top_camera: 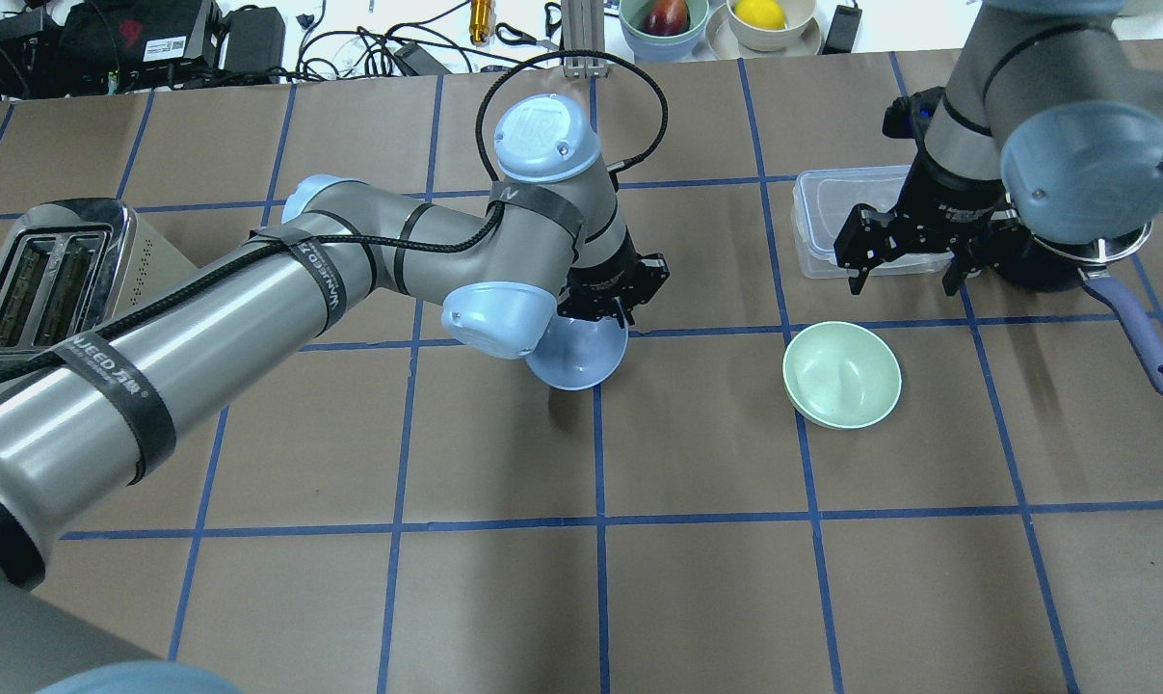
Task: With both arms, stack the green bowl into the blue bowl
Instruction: 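Set down the blue bowl with the left gripper while the right grasps the green bowl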
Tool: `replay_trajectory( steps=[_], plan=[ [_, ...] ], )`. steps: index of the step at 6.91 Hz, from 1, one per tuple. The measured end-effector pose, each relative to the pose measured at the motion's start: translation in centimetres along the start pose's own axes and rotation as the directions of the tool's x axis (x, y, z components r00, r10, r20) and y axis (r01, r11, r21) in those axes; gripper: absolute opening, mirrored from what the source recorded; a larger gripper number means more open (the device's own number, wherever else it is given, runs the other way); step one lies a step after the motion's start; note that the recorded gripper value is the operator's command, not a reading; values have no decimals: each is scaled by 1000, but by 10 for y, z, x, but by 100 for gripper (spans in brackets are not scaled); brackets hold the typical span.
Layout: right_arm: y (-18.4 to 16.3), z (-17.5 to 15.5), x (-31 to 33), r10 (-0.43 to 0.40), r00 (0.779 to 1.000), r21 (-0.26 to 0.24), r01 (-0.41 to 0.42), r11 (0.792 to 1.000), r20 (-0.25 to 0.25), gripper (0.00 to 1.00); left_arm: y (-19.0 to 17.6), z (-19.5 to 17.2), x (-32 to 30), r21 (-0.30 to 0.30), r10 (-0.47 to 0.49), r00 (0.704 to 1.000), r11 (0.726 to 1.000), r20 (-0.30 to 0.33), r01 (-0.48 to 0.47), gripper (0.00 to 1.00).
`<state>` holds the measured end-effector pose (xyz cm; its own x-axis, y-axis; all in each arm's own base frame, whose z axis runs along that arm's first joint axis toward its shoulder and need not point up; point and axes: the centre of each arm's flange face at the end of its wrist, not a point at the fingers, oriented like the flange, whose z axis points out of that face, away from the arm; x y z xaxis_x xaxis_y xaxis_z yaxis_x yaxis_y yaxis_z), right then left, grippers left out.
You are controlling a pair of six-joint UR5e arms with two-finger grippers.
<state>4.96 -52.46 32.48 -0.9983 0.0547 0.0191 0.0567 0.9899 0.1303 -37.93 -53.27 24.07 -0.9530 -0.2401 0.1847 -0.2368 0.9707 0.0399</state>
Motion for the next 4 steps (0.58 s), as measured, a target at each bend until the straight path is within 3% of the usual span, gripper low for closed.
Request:
replay_trajectory(
  steps=[1, 2, 4],
  plan=[
    [0, 38, 17, -5, 1000, 22, 5, 1000, 1, 97, -3, 11, 0, -3, 2, 1000, 1000, 21, -2, 99],
    [3, 70, 30, 2, 1000, 26, -2, 1000, 6, 85, -5, 8, 3, 13, 7, 1000, 1000, 27, -8, 100],
    [12, 117, 42, 15, 1000, -23, -14, 1000, 27, 0, -15, -54, 20, 66, 22, 1000, 998, 19, -23, 100]
  ],
)
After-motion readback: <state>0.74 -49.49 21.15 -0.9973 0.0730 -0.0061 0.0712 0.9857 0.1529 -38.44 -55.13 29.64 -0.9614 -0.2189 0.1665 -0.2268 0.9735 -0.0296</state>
